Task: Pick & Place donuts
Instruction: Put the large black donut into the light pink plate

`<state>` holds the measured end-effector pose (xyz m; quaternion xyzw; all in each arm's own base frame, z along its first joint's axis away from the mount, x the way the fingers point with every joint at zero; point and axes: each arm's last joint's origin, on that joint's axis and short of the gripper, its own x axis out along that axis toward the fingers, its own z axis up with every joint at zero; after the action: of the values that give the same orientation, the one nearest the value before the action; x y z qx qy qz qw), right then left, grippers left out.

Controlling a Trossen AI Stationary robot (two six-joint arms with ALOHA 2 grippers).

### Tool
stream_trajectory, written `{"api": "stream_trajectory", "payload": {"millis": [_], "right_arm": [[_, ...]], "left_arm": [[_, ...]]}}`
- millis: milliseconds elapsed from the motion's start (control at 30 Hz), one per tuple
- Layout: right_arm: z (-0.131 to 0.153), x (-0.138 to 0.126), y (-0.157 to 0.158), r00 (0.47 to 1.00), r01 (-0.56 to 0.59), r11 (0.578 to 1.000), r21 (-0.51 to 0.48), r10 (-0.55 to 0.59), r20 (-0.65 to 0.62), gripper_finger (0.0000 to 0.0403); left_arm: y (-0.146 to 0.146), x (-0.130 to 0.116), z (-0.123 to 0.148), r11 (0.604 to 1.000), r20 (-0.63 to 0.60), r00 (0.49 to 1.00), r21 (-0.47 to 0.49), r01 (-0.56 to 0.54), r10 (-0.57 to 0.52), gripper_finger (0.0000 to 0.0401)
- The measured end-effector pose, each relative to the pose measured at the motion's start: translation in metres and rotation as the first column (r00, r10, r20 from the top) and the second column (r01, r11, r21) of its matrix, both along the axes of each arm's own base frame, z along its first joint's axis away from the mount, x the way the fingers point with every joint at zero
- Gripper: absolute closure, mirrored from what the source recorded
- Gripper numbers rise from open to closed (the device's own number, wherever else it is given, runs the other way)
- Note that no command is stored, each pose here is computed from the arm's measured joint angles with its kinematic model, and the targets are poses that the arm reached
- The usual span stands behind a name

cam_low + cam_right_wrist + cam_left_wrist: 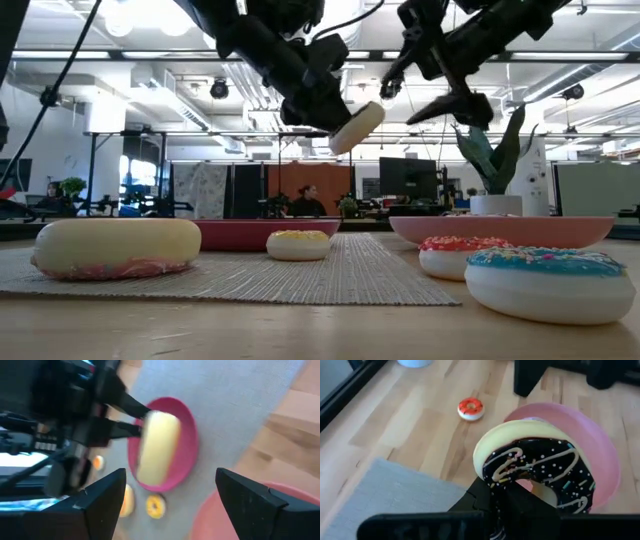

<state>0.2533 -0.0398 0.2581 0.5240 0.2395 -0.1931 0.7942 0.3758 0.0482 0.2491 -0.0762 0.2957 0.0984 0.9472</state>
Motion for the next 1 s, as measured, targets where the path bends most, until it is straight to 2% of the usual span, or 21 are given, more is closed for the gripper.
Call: {"api": "stream_trajectory", "payload": {"millis": [167, 433, 767, 1000], "right_arm": [[-0.008, 0.010, 0.001, 1.000, -0.024, 0.999, 0.029, 0.024, 0.007, 0.0105], [-0.012, 0.016, 0.003, 0.999, -0.032, 0.999, 0.026, 0.032, 0.003, 0.0125], [-0.018, 0.023, 0.002, 0.999, -0.037, 0.998, 0.050, 0.036, 0.019, 0.0203], [-0.021, 0.024, 0.002, 0.998, -0.058, 0.997, 0.055, 0.058, 0.004, 0.0292]], "left_arm": [[-0.001, 0.006, 0.001, 1.000, 0.058, 0.998, -0.008, -0.005, 0.006, 0.0401], [-0.002, 0.006, 0.001, 1.000, 0.056, 0.998, -0.021, -0.009, 0.010, 0.0401], [-0.002, 0.008, 0.003, 0.999, 0.085, 0.996, -0.036, -0.002, 0.005, 0.0379], [-0.003, 0.007, 0.001, 0.998, 0.066, 0.998, -0.062, -0.011, 0.015, 0.0342]]}}
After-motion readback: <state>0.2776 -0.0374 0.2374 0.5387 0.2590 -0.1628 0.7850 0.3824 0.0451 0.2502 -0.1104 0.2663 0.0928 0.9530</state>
